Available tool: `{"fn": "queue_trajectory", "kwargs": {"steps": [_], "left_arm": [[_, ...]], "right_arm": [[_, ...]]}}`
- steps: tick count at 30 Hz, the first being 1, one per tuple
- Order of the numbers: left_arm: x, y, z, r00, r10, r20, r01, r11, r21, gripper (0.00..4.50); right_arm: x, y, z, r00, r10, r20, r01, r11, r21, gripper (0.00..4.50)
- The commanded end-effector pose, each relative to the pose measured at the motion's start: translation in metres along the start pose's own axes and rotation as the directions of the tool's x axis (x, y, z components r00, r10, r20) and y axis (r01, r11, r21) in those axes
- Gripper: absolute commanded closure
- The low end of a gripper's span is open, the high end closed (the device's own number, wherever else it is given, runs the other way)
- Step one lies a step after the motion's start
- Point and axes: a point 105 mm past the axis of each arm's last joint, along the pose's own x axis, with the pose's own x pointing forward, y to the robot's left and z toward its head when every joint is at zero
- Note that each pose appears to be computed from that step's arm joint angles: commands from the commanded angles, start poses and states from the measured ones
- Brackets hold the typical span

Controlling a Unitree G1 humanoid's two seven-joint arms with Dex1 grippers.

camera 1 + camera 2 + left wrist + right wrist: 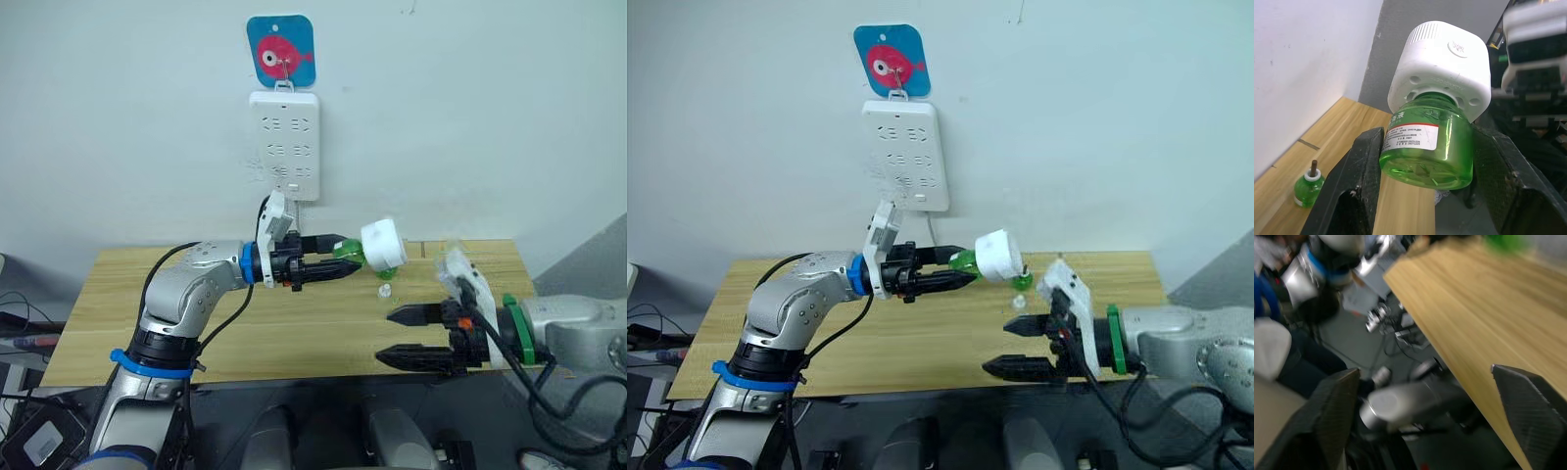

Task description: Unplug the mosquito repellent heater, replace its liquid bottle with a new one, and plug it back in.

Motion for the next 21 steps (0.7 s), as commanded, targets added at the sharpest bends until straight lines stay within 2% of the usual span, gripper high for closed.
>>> {"fn": "queue_trajectory", "kwargs": {"steps": [1, 5, 7, 9, 11, 15, 21], "left_arm": [[-0.003, -0.009, 0.01, 0.997, -0.07, -0.023, 0.071, 0.997, 0.033, 2.09], [-0.008, -0.021, 0.006, 0.98, -0.173, -0.103, 0.173, 0.985, -0.005, 2.09], [-0.009, -0.025, 0.005, 0.97, -0.209, -0.128, 0.208, 0.978, -0.02, 2.09], [-0.01, -0.028, 0.006, 0.963, -0.234, -0.137, 0.231, 0.972, -0.034, 2.09], [-0.009, -0.028, 0.007, 0.959, -0.246, -0.142, 0.243, 0.969, -0.039, 2.09], [-0.007, -0.023, 0.011, 0.968, -0.218, -0.121, 0.215, 0.976, -0.035, 2.09], [-0.005, -0.017, 0.01, 0.982, -0.16, -0.101, 0.159, 0.987, -0.018, 2.09]], "right_arm": [[-0.017, -0.022, 0.011, 0.991, -0.117, 0.059, 0.125, 0.982, -0.145, 1.67], [-0.023, -0.059, 0.034, 0.954, -0.239, 0.179, 0.28, 0.924, -0.259, 3.12], [-0.019, -0.068, 0.042, 0.948, -0.243, 0.206, 0.297, 0.907, -0.298, 3.94], [-0.011, -0.071, 0.046, 0.955, -0.216, 0.203, 0.275, 0.901, -0.336, 4.5], [-0.001, -0.066, 0.049, 0.969, -0.161, 0.189, 0.221, 0.904, -0.366, 4.5], [0.017, -0.034, 0.049, 0.99, 0.011, 0.138, 0.047, 0.913, -0.406, 4.5], [0.018, -0.004, 0.056, 0.983, 0.115, 0.145, -0.052, 0.925, -0.377, 4.5]]}}
